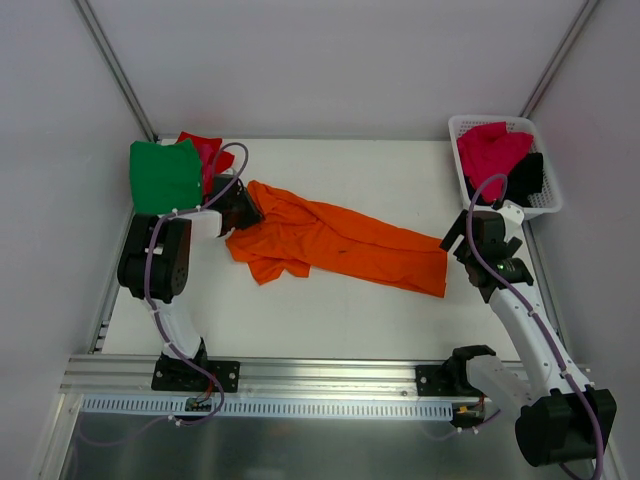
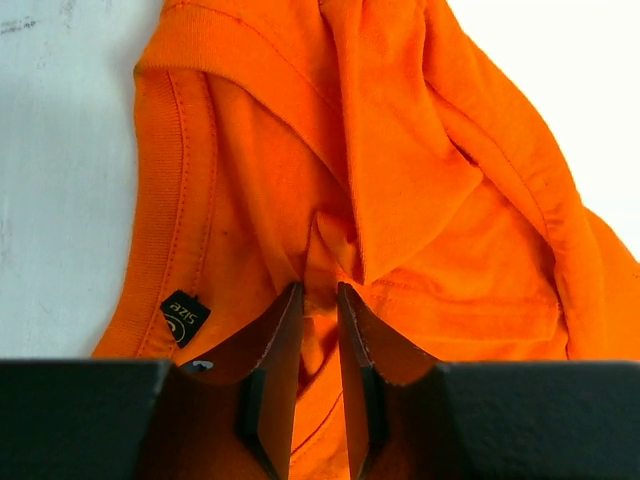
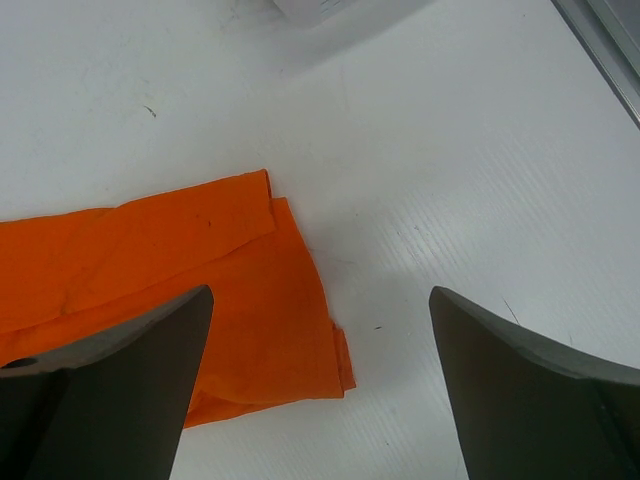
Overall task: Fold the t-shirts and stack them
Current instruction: Flatten the tshirt out
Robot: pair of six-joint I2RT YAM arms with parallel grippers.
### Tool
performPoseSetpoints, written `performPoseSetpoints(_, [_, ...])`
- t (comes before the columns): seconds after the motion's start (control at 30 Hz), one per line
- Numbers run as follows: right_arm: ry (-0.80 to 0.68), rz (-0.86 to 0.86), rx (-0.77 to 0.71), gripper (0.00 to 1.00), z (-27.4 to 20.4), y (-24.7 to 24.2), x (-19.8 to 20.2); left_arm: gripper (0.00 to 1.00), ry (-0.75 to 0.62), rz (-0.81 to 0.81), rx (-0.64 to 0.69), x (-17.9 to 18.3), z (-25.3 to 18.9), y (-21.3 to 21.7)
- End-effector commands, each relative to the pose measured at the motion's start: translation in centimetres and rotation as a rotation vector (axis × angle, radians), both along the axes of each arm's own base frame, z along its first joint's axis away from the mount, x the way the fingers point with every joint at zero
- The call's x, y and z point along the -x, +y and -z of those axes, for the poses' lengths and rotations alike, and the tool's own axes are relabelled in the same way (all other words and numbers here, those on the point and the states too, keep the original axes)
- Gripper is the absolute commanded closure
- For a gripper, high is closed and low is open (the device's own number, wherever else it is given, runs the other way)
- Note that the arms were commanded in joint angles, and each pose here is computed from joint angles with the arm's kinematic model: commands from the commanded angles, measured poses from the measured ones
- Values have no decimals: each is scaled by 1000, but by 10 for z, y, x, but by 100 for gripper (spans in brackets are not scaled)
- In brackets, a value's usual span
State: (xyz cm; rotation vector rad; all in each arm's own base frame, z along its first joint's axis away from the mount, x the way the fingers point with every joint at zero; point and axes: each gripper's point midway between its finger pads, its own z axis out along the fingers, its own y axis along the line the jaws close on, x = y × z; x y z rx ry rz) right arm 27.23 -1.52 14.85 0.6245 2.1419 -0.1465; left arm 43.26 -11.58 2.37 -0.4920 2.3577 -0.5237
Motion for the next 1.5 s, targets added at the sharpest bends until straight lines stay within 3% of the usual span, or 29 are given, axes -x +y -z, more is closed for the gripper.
performPoseSetpoints(0.0, [-25, 15, 9, 5, -8, -4, 0, 79, 31, 19, 9, 2, 8, -5])
performPoseSetpoints(0.13, [-24, 16, 10, 5, -7, -4, 0, 100, 19, 29, 14, -1, 4, -7])
performPoseSetpoints(0.4, [-25, 13, 9, 5, -8, -4, -1, 100, -14, 28, 17, 2, -20, -7])
performPoseSetpoints(0.73, [-25, 7, 4, 5, -8, -2, -2, 100, -197, 52, -31, 7, -115, -17])
performPoseSetpoints(1.0, [-27, 1, -2, 6, -9, -1, -3, 100, -198, 56, -27, -7, -122, -22])
performPoseSetpoints(1.23, [-2, -16, -8, 5, -4, 4, -10, 100, -263, 91, -65, -56, -138, -30])
performPoseSetpoints(1.33, [22, -23, -7, 4, 2, 5, -14, 100, -365, 115, -71, -92, -175, -37])
performPoseSetpoints(1.37, [45, -25, -2, 3, 8, 5, -16, 100, -353, 121, -74, -101, -169, -38])
performPoseSetpoints(1.4, [51, -25, 1, 2, 8, 5, -18, 100, -413, 120, -61, -114, -196, -39])
performPoseSetpoints(1.47, [75, -24, 7, 1, 14, 5, -20, 100, -408, 124, -54, -127, -199, -39])
